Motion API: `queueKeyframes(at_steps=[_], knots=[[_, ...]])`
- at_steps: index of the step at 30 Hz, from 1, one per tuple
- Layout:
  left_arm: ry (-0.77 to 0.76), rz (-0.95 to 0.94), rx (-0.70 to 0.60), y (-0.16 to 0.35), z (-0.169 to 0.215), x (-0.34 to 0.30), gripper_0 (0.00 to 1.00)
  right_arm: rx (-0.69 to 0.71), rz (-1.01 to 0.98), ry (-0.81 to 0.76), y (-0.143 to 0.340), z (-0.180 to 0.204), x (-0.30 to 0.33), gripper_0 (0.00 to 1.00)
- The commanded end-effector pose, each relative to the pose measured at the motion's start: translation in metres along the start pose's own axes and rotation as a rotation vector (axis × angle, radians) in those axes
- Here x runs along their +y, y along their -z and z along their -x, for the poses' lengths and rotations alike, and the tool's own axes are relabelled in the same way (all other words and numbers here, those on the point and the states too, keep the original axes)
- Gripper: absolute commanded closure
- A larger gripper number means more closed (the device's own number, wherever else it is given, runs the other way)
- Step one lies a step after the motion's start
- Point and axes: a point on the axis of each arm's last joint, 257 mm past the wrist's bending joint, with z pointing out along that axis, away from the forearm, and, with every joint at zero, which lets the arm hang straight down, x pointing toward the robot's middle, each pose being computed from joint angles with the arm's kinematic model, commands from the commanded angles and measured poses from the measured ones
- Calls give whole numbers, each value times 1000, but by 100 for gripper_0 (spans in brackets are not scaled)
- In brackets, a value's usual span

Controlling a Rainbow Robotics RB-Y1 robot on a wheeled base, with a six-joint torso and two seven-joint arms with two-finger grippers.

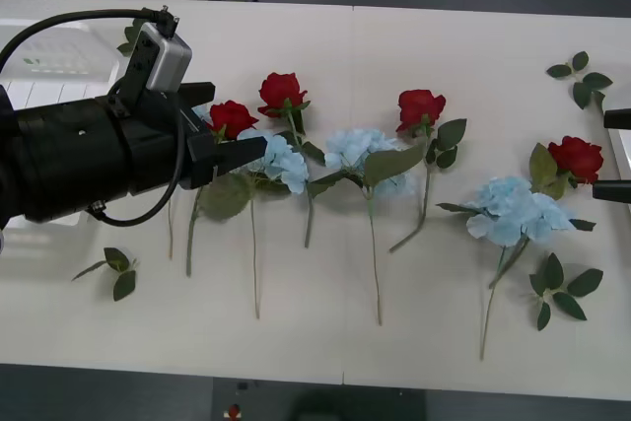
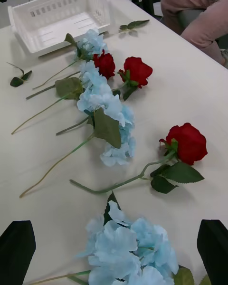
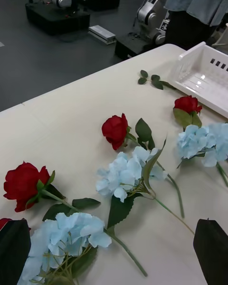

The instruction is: Put the red flowers into the right box and the blue flowers into the left box

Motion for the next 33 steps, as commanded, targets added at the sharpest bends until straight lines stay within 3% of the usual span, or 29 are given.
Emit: queueKeyframes(at_steps=[1,27,32,33], knots=[[34,-8,-18,4,6,-7,0,7,-8,47,3,8,-3,0],[76,-27,-18,0,-3,-17,0,7,-8,47,3,8,-3,0],[102,-6,-61,10,15,-8,0,7,-8,47,3,8,-3,0],[115,11,-22,16,11,-1,0,14,9,-5,-1,-9,4,0]])
